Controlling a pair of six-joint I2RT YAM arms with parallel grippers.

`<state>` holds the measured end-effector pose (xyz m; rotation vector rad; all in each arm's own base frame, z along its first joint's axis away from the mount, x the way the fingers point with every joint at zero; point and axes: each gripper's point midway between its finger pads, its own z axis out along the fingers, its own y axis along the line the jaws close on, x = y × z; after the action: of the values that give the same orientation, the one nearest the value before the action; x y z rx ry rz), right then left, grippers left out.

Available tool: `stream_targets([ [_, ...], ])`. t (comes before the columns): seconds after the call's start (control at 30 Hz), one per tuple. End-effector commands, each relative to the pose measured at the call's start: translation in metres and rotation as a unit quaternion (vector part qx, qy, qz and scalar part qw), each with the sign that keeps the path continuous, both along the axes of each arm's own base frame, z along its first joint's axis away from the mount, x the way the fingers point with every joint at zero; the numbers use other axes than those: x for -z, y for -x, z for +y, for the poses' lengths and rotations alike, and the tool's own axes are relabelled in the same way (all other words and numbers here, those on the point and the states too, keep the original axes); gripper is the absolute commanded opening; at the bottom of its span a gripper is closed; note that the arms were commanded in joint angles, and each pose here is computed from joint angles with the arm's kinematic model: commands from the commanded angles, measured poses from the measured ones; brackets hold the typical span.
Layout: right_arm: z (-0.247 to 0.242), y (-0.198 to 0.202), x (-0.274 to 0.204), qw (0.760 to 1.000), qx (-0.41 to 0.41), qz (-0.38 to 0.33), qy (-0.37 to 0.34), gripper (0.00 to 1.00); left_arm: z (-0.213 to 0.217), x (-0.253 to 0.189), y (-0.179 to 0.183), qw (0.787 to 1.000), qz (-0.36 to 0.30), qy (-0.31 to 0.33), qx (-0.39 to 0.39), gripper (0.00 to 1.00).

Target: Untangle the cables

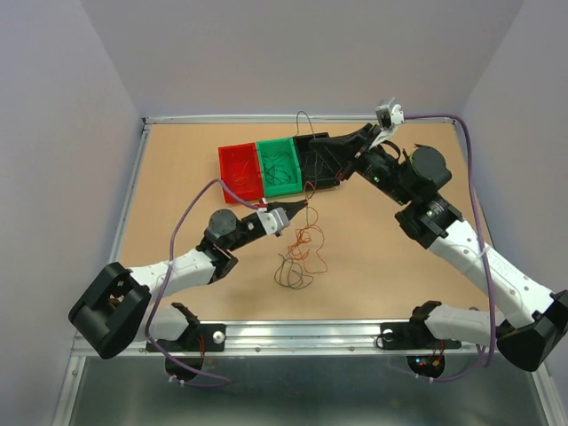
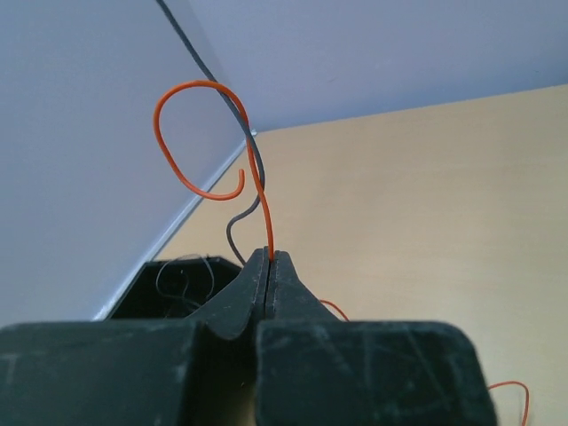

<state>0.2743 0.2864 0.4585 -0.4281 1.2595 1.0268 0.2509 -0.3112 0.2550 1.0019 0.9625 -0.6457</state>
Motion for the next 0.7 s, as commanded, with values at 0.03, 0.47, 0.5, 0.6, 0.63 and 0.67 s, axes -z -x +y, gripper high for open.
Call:
stream_targets([
  [0.03, -0.050, 0.016, -0.067, 0.994, 0.084, -0.059, -0.048, 0.00, 0.038, -0.010, -0.031, 0.995, 0.022, 0.051, -0.085, 0.00],
  [0.47, -0.168, 0.053, -0.080, 0.951, 0.271, -0.071, -0.131, 0.01, 0.118, -0.020, -0.079, 0.976, 0.108, 0.132, -0.138, 0.00],
  [0.5, -0.175, 0.059, -0.083, 0.949, 0.275, -0.075, -0.138, 0.01, 0.122, -0.021, -0.089, 0.972, 0.115, 0.134, -0.153, 0.00],
  [0.6, -0.187, 0.065, -0.086, 0.942, 0.289, -0.077, -0.150, 0.00, 0.149, -0.015, -0.114, 0.955, 0.142, 0.151, -0.212, 0.00],
  [0.63, -0.194, 0.070, -0.088, 0.939, 0.296, -0.079, -0.159, 0.01, 0.161, -0.017, -0.120, 0.948, 0.145, 0.164, -0.232, 0.00],
  [0.67, -0.198, 0.072, -0.087, 0.936, 0.302, -0.080, -0.161, 0.01, 0.171, -0.018, -0.123, 0.941, 0.154, 0.180, -0.243, 0.00],
])
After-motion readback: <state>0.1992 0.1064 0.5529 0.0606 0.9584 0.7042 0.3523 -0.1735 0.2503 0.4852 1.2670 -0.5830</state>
